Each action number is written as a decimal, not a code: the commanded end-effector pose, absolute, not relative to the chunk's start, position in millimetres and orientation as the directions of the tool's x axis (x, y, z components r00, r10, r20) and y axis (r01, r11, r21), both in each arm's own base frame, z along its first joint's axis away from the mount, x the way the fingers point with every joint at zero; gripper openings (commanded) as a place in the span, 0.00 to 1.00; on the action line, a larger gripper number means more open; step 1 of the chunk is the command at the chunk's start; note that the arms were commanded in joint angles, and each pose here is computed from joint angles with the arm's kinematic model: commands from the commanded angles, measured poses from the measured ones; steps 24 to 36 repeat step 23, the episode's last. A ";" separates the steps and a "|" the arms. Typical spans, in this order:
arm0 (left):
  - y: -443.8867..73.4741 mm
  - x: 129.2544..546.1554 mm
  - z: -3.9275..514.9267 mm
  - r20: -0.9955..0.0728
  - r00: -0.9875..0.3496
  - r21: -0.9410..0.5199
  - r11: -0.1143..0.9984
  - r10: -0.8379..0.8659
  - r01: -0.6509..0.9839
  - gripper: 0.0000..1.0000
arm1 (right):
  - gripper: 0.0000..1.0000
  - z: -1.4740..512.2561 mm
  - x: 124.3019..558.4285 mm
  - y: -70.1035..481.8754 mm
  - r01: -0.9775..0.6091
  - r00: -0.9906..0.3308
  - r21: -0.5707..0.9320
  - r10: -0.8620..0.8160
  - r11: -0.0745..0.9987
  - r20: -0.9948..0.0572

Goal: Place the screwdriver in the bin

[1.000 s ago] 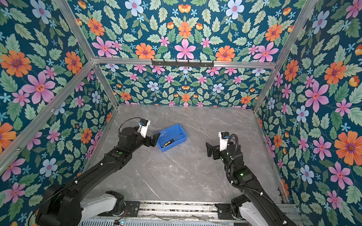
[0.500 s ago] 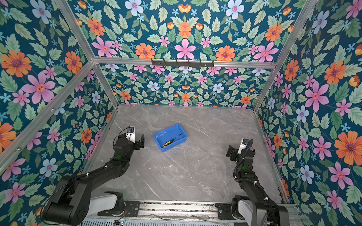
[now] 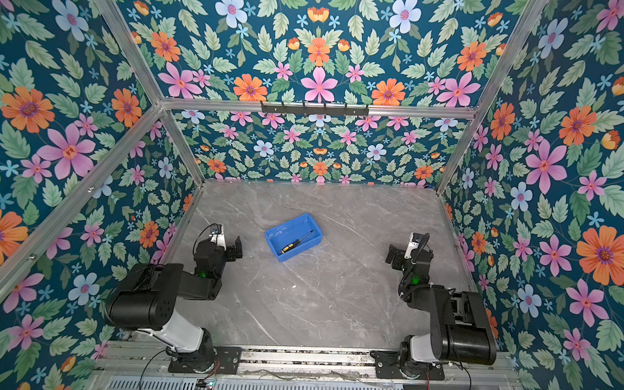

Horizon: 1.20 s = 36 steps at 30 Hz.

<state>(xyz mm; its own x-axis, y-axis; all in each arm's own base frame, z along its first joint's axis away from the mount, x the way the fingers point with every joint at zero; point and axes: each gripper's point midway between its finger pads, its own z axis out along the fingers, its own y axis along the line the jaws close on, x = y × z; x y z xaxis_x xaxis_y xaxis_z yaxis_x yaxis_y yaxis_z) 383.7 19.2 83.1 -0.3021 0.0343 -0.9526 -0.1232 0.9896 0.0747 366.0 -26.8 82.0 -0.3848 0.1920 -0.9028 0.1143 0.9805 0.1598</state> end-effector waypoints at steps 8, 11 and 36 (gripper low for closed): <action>22.2 388.9 113.5 -0.987 -0.162 0.024 0.988 -0.001 -0.151 1.00 | 0.99 97.3 373.0 -24.1 0.083 -0.330 0.149 0.168 0.985 -0.929; 22.1 388.8 113.2 -0.987 -0.163 0.025 0.988 0.000 -0.151 1.00 | 0.99 97.1 372.7 -23.8 0.082 -0.331 0.148 0.167 0.986 -0.929; 21.7 388.9 113.2 -0.986 -0.165 0.026 0.989 0.001 -0.149 1.00 | 0.99 96.5 374.6 -19.9 0.074 -0.338 0.126 0.143 0.989 -0.930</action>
